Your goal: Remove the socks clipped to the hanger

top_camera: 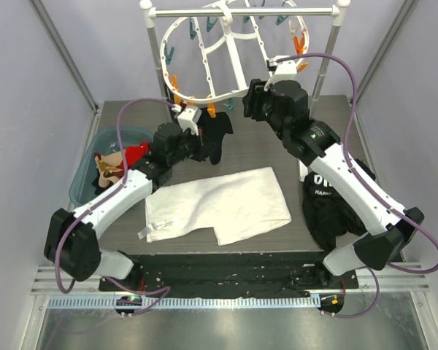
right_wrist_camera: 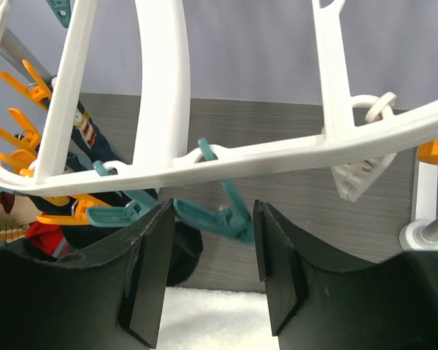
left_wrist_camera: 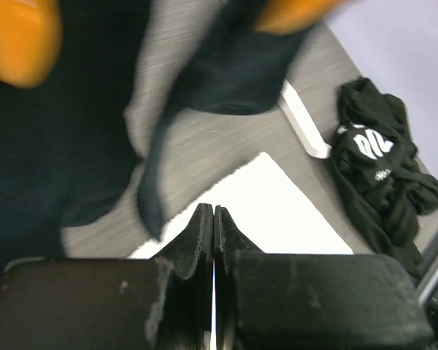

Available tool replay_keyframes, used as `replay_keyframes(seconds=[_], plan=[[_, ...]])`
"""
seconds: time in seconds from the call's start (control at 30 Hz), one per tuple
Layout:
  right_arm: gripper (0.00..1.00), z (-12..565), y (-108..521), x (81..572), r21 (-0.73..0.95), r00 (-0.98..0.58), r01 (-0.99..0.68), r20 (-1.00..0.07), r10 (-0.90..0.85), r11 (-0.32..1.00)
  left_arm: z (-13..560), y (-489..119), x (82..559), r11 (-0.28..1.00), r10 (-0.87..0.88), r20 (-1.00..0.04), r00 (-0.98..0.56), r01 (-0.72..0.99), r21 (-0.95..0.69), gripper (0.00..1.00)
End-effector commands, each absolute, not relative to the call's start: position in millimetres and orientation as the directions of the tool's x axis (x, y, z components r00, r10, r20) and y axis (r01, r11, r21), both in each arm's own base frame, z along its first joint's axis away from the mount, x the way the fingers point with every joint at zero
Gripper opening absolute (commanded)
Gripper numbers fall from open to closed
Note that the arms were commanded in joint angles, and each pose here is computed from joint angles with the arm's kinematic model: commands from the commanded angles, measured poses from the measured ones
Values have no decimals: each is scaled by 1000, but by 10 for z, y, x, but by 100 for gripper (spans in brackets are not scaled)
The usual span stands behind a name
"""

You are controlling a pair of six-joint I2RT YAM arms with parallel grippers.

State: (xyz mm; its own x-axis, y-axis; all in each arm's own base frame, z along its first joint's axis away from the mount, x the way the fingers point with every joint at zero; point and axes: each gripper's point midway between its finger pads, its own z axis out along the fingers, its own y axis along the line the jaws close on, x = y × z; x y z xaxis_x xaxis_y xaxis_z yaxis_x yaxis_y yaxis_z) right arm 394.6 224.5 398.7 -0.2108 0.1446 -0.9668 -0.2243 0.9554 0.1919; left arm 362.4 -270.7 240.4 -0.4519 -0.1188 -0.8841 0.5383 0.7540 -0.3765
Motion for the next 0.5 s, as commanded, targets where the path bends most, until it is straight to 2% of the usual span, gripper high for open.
replay_keyframes(seconds=[0.0,0.23,0.37,0.47], plan=[[56,4322,2130,3756,231,-152,-255,-969,197,939,2838,-2722,3413,735,-171,-920,-353,576,-358,0],[66,4523,2130,3461,245,-134,-359,-968,210,901,2978,-2658,3180,725,-174,-927,-331,594,-348,0],[69,4692,2376,3193,216,-97,-559,-976,196,801,2964,-2574,3089,732,-166,-928,-333,589,-343,0],[69,4789,2481,3079,205,-58,-640,-974,220,741,2902,-2467,3109,770,-160,-932,-325,549,-324,0]])
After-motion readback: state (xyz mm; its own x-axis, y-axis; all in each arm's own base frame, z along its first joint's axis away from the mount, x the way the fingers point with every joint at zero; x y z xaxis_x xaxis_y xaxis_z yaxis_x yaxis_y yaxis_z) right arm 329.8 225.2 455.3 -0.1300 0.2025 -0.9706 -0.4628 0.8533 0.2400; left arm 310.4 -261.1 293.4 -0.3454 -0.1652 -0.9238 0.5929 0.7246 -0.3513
